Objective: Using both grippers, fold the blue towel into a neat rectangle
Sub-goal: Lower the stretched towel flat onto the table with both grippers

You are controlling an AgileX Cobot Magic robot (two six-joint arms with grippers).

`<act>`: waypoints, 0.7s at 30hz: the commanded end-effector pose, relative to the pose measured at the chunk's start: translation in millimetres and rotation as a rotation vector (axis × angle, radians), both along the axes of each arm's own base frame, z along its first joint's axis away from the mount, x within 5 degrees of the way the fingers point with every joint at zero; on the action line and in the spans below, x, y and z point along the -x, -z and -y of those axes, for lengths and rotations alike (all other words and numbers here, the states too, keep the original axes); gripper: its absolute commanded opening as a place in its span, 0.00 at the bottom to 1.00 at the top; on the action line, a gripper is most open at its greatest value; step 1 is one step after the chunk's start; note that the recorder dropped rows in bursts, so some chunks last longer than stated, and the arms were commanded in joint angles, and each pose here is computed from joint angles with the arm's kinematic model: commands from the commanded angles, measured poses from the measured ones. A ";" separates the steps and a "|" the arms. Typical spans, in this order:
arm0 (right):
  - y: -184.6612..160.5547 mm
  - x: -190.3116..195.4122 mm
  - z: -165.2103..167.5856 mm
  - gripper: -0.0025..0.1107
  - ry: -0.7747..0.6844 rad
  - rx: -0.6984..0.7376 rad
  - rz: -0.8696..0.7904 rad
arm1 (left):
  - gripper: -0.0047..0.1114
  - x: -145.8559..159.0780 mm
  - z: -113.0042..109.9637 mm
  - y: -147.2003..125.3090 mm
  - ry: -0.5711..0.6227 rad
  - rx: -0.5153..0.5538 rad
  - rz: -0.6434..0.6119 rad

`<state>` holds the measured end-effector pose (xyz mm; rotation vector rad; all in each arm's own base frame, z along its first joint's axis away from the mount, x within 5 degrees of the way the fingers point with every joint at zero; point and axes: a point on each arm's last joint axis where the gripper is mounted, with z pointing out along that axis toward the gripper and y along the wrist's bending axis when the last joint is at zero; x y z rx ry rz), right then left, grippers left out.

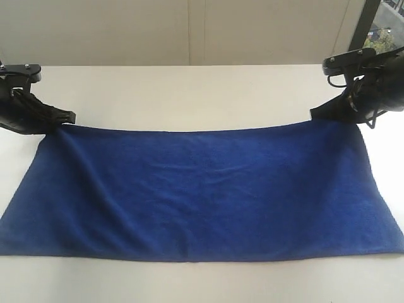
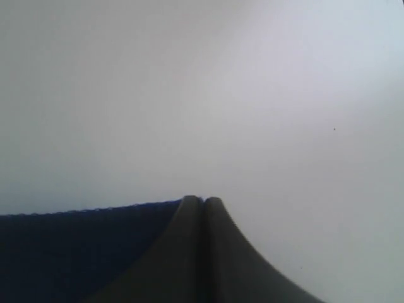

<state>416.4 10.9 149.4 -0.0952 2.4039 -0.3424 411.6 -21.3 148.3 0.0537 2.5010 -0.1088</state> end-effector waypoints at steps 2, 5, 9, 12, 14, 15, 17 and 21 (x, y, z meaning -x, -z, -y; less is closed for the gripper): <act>-0.4 -3.8 2.8 0.02 -0.008 0.014 0.006 | 0.04 -2.3 0.2 -2.2 -0.013 0.020 -0.009; -0.4 -3.7 2.9 0.02 -0.006 0.016 0.006 | 0.04 -2.2 0.2 -1.8 -0.013 0.020 -0.012; -0.4 -3.7 2.9 0.07 -0.011 0.020 0.004 | 0.10 -2.0 0.3 -1.7 -0.012 0.021 -0.014; -0.4 -3.8 2.8 0.28 -0.022 0.028 0.002 | 0.33 -2.2 0.2 -1.8 0.001 0.010 -0.010; -0.4 -3.7 2.9 0.39 -0.023 0.031 0.001 | 0.44 -2.2 0.2 -1.8 0.010 0.003 -0.009; -0.4 -3.7 3.1 0.42 -0.022 0.032 0.000 | 0.48 -2.2 0.2 -1.8 0.010 0.003 -0.009; -0.3 -3.2 4.1 0.45 -0.013 0.040 -0.005 | 0.55 -2.2 0.2 -1.8 0.010 0.003 -0.009; -1.5 -1.4 10.2 0.45 0.038 0.088 -0.027 | 0.55 -2.3 -2.5 -1.8 0.004 0.003 -0.009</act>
